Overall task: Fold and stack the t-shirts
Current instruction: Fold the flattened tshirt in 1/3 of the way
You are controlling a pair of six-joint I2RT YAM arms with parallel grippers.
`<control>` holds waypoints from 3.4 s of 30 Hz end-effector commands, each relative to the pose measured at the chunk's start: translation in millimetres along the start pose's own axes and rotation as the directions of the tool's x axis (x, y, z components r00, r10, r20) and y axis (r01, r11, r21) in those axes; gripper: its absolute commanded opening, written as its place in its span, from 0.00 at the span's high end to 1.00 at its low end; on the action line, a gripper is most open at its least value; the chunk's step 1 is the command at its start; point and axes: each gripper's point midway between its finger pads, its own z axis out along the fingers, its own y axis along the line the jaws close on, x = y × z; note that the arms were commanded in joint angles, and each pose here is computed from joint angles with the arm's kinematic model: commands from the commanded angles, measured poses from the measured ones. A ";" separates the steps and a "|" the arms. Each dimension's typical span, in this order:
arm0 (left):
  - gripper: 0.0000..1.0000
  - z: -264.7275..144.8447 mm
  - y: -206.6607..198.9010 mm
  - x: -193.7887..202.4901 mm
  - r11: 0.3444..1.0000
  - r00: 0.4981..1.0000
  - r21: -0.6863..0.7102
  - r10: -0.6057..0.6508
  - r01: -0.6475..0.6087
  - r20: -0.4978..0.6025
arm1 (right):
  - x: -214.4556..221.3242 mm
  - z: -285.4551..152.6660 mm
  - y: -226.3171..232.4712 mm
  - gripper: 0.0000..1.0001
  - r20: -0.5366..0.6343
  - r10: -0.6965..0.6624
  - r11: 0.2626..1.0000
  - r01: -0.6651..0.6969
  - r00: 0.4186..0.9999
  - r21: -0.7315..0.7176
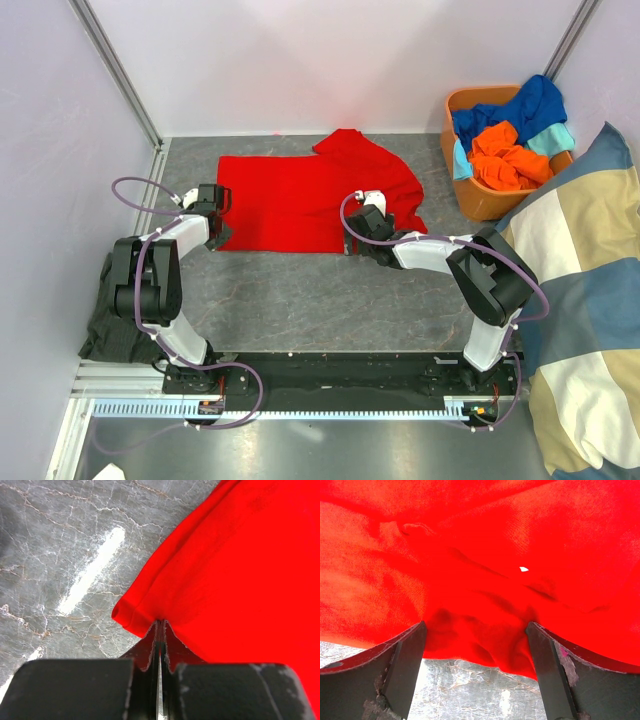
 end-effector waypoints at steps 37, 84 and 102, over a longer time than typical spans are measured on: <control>0.98 -40.8 29.8 9.5 0.999 0.999 0.020 -0.026 0.025 0.047 | 110.6 -18.4 -33.9 0.09 -0.381 -0.064 0.996 0.085 0.922 0.039; 0.98 -38.3 37.8 37.1 0.999 0.999 0.037 -0.031 0.031 -0.014 | -103.4 97.1 -5.9 0.02 -0.148 -0.156 0.979 0.172 0.977 0.109; 0.98 -57.0 68.3 47.9 0.998 0.998 -0.011 -0.062 0.062 0.002 | -92.6 109.3 -36.7 0.02 -0.201 -0.101 0.976 0.137 0.974 0.170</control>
